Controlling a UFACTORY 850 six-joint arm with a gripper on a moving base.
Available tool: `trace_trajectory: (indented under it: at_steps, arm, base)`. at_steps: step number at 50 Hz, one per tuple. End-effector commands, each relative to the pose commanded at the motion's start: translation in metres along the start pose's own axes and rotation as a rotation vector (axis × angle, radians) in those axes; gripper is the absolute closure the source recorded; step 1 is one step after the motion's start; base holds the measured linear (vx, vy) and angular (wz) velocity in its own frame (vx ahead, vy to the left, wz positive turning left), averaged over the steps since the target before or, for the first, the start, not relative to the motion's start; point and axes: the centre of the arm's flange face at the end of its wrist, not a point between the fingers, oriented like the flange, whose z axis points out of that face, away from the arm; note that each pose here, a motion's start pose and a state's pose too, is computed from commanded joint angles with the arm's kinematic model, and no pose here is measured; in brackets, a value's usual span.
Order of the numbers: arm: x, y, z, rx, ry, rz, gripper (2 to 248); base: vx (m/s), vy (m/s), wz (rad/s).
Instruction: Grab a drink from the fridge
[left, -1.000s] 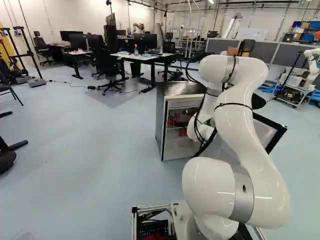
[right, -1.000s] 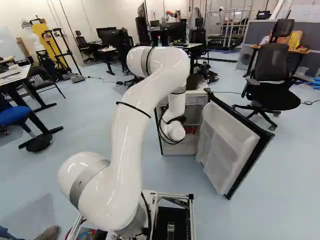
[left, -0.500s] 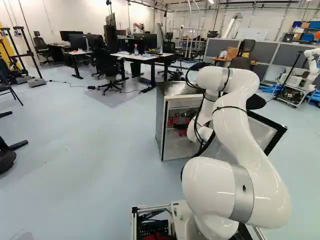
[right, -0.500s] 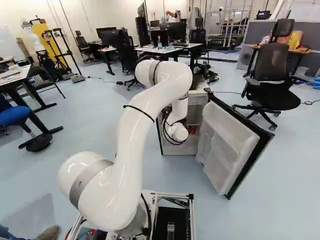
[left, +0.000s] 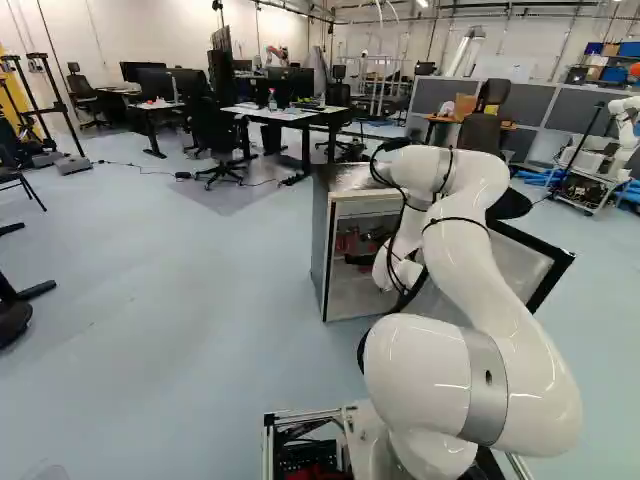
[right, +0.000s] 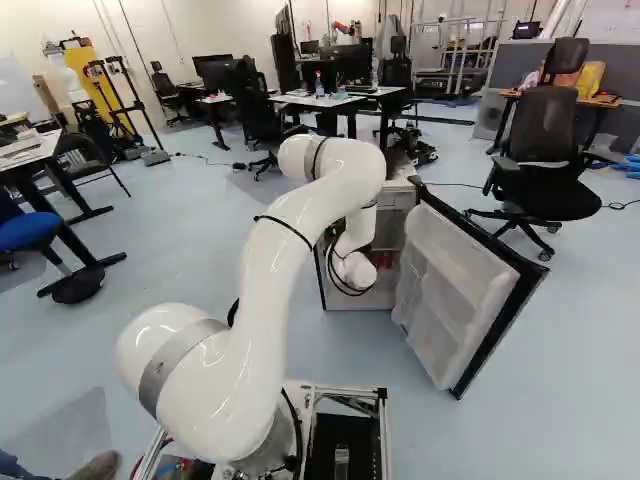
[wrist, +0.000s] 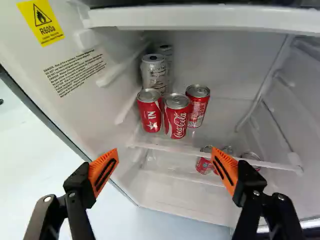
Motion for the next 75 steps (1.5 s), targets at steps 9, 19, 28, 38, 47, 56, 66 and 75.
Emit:
trace_trajectory:
  at_steps: [9,19,28,38,47,56,66,75]
  arm:
    - [-0.002,0.000,0.002,0.001,0.028,0.002,3]
    - [0.002,0.000,0.002,0.001,0.075,0.002,3]
    - [0.003,0.001,0.003,0.001,0.082,0.001,3]
    - [0.004,0.003,0.009,0.001,0.090,-0.006,3]
    - [0.005,0.006,0.016,0.001,0.100,-0.015,3]
    - [0.006,0.010,0.023,0.000,0.110,-0.023,3]
    - [0.006,0.010,0.023,0.000,0.110,-0.023,3]
    - [0.006,0.010,0.023,0.000,0.110,-0.023,26]
  base:
    - [0.000,0.000,0.000]
    - [0.000,0.000,0.000]
    - [0.000,0.000,0.000]
    - [0.000,0.000,0.000]
    - [0.000,0.000,0.000]
    - [0.000,0.000,0.000]
    - [0.000,0.000,0.000]
    - [0.000,0.000,0.000]
